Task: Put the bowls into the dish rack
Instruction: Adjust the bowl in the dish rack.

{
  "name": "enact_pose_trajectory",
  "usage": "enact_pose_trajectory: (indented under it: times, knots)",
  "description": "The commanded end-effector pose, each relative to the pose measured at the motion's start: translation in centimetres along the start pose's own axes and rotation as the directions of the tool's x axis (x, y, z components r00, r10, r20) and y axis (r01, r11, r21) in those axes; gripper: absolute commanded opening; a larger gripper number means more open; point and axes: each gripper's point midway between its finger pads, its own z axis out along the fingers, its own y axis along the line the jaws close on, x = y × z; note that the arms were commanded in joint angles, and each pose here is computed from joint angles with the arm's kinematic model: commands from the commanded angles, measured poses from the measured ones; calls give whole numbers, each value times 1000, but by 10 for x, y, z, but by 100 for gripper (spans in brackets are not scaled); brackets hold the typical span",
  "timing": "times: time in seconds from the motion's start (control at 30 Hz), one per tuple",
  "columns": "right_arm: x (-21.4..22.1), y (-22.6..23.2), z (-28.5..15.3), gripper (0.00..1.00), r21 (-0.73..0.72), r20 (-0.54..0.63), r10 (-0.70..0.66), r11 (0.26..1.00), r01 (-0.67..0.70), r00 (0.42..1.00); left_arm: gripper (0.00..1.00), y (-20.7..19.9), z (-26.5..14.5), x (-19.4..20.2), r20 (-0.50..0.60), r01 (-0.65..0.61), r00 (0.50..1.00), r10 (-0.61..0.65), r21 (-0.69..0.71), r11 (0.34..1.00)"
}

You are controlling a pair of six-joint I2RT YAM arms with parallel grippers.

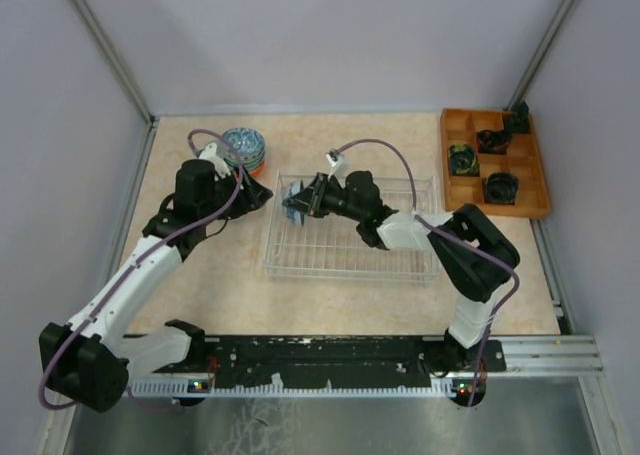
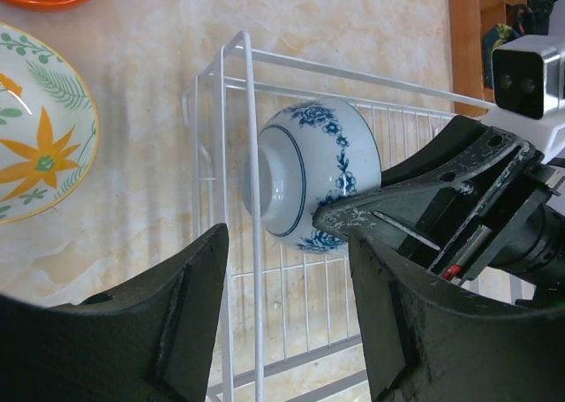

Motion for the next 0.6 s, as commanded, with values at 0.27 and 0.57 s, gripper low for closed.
enact_pose_trajectory:
  times: [0.27,0.57]
  knots:
    - [-35,14,-7,0,-198,172,32,980,3,985,62,-2,6,-6,3,-27,1000,27,15,1000]
    - [-33,-20,-4,0,-149,193,84,987,-55,978,62,-3,9,-9,3,-29,1000,29,14,999]
